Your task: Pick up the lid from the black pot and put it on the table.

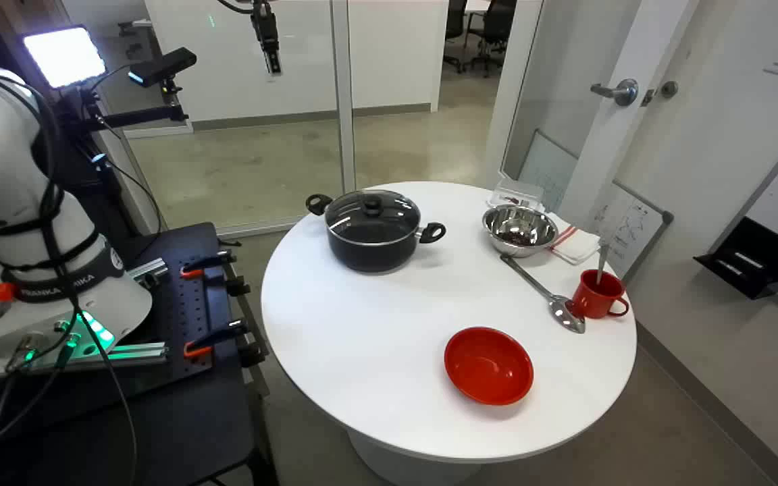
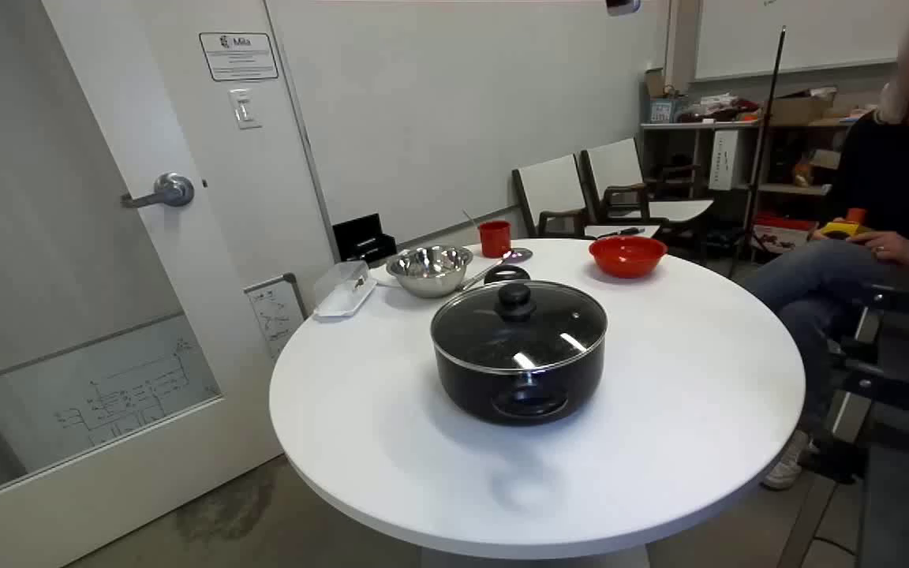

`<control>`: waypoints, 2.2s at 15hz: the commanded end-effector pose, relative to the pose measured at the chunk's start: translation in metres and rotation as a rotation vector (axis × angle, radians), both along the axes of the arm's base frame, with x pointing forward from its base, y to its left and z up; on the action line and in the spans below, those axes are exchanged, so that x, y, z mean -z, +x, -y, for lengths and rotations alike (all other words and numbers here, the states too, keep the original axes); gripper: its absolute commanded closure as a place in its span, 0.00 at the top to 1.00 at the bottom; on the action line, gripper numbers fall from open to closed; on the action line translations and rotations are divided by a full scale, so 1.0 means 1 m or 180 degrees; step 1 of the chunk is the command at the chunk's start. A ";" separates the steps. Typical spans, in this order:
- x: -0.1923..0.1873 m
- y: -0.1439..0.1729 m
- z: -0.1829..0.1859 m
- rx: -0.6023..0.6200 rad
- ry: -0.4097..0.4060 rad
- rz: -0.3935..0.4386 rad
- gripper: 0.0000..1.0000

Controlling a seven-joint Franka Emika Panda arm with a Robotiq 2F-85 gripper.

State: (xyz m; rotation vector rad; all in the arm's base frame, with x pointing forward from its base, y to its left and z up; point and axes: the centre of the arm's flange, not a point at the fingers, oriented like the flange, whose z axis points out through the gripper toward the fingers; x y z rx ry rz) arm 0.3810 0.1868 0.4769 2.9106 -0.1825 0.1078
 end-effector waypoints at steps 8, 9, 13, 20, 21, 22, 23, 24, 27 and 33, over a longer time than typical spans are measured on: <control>0.000 0.000 0.000 0.0000 0.0000 0.0000 1.00; 0.000 0.000 0.000 0.0000 0.0000 0.0000 1.00; -0.002 0.045 -0.010 0.0478 0.0317 -0.0083 1.00; 0.045 0.118 -0.030 0.1180 0.0572 0.0296 1.00; 0.057 0.123 -0.035 0.1205 0.0483 0.0385 1.00; 0.076 0.125 -0.041 0.1234 0.0330 0.0487 1.00; 0.088 0.127 -0.045 0.1265 0.0181 0.0571 1.00; 0.100 0.129 -0.048 0.1317 0.0104 0.0568 1.00; 0.121 0.139 -0.040 0.1611 0.0094 0.0493 1.00; 0.121 0.179 0.028 0.2501 0.0941 0.0212 1.00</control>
